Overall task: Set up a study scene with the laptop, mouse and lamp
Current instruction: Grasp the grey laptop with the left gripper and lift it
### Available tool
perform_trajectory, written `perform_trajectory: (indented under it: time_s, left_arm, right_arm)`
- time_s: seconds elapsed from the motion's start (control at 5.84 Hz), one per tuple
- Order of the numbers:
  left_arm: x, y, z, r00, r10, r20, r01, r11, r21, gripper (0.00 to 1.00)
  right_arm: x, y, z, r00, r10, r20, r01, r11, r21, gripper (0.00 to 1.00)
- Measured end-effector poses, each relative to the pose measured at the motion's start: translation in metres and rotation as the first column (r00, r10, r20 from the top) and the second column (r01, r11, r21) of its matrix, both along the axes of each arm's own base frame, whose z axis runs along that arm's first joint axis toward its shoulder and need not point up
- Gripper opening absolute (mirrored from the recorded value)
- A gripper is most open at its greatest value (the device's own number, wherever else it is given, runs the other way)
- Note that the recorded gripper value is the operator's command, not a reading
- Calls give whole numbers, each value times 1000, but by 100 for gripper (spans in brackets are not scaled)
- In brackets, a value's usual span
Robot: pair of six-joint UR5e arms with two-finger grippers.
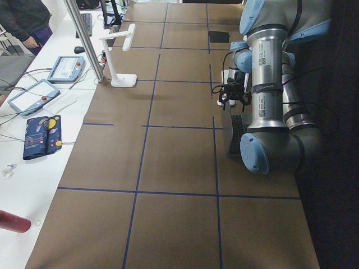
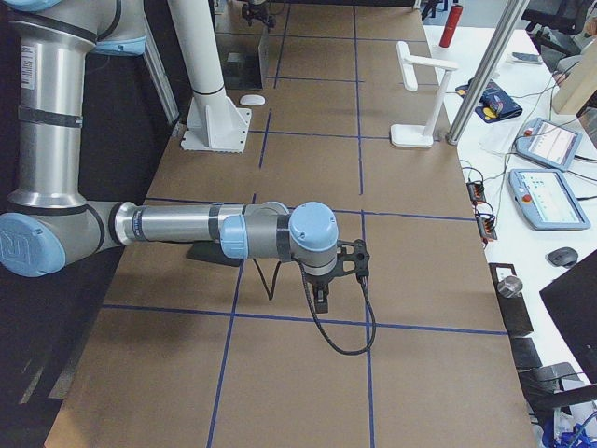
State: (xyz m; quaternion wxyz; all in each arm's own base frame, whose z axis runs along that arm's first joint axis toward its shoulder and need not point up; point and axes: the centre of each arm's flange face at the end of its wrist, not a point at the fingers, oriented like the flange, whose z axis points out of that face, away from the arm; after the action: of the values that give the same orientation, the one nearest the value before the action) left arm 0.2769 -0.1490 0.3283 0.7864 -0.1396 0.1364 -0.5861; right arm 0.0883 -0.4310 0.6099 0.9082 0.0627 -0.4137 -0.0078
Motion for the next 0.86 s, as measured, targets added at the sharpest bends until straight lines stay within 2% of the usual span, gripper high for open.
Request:
perform_trajectory:
  time_s: [0.34,0.51,0.86]
  left_arm:
    - [14,3,7,1000,-4,19,4,1000,-7,98]
    - [19,2,9,1000,-7,22,7,1000,-7,78]
    - [18,-6,9,999,-34,19,34,999,-5,5]
  right_arm:
    - [0,0,1,1000,1,-1,-1,1000,-2,100]
    - [1,0,2,1000,1,-1,-1,1000,-3,100]
    - [3,1,3,1000,6,0,-6,1000,-4,100]
